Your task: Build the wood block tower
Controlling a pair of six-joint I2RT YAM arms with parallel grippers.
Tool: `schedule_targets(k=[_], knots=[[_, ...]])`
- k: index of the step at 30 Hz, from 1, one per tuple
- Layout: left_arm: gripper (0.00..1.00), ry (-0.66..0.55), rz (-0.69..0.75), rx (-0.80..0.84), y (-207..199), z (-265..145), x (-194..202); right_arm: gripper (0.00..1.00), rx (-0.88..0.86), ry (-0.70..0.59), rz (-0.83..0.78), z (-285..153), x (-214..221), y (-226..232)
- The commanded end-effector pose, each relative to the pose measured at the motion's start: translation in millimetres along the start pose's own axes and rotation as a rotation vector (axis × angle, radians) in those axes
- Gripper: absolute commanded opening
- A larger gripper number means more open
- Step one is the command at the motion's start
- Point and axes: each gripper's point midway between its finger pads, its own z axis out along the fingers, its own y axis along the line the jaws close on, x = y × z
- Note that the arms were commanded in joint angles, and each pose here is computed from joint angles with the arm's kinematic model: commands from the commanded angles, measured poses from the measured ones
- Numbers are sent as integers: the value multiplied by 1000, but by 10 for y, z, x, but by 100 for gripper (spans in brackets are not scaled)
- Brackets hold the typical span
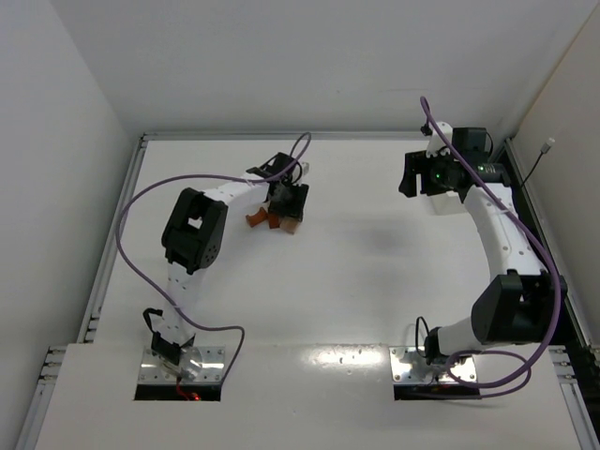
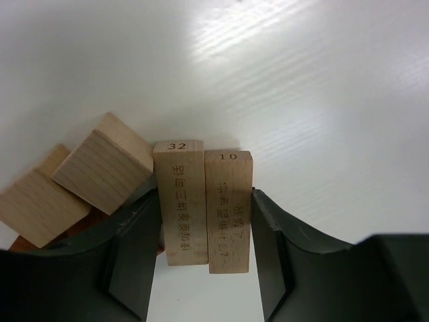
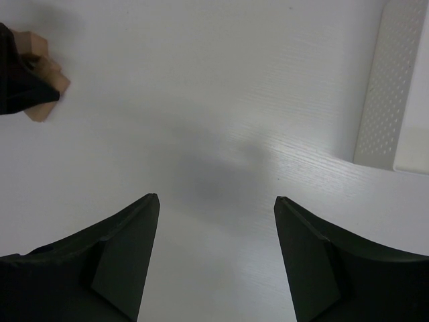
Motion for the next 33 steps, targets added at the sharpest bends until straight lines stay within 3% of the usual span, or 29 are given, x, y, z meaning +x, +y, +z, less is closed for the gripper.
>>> schedule_targets(k=[1,6,18,33], knots=[[0,249,-75,-198,704,265,886,66,-20,-41,-4,2,-128,40],[0,270,-136,-199,672,217,1023,66,-19,-49,2,-13,-165,43],[0,261,-170,-171,-92,-41,1146,66,-21,-38,15,-8,-97,55],[0,269,-346,-149,-466,109,1185,66,-24,-19,30,8,2,68]])
